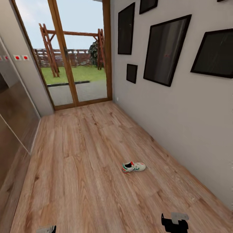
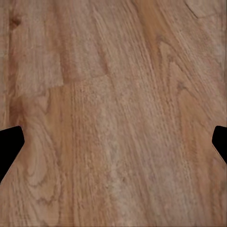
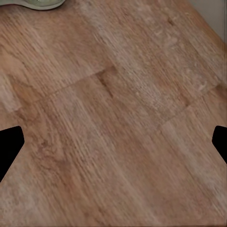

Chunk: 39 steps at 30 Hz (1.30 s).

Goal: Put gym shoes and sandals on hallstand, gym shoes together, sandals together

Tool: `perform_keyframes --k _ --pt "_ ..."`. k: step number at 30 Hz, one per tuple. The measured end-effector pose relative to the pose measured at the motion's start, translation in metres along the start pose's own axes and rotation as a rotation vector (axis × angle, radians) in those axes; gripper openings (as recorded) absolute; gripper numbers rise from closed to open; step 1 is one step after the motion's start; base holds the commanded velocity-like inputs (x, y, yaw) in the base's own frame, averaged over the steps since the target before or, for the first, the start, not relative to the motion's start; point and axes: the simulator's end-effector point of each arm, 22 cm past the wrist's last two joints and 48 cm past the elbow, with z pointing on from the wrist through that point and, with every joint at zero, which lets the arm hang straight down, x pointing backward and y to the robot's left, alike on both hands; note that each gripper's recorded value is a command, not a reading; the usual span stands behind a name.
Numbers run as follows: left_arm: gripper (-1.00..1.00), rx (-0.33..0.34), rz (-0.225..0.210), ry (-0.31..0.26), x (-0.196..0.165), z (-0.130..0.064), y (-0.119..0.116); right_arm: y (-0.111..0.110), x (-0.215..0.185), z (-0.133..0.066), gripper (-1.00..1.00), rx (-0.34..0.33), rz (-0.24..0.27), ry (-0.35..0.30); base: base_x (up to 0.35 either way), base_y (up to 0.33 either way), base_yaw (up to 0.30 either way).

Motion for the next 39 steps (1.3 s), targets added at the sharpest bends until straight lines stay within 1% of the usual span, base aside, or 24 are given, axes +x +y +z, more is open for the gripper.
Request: perform_keyframes --k 6,9,17,22,26,32,39 --pt "1.0 0.001 0.001 0.0 0.0 0.0 0.0 0.0 0.0 0.0 1.0 0.0 0.0 0.0 0.041 0.037 -0.264" --pt "1.0 0.01 0.008 0.008 0.004 -0.001 -0.003 0.0 0.0 0.0 1.0 0.0 0.0 0.0 0.011 0.01 -0.264" --pt "1.0 0.079 0.071 0.028 0.012 -0.004 -0.019 0.0 0.0 0.0 1.0 0.0 0.0 0.0 0.004 0.003 -0.264" --pt "1.0 0.107 0.093 0.032 0.014 -0.005 -0.024 0.0 0.0 0.0 1.0 0.0 0.0 0.0 0.001 0.001 -0.264" --pt "1.0 0.116 0.1 0.033 0.014 -0.005 -0.026 0.0 0.0 0.0 1.0 0.0 0.0 0.0 0.0 0.0 -0.264" --pt "1.0 0.115 0.098 0.033 0.014 -0.005 -0.026 0.0 0.0 0.0 1.0 0.0 0.0 0.0 0.009 0.009 -0.264" --pt "1.0 0.111 0.095 0.032 0.014 -0.005 -0.025 0.0 0.0 0.0 1.0 0.0 0.0 0.0 0.141 0.178 -0.264"
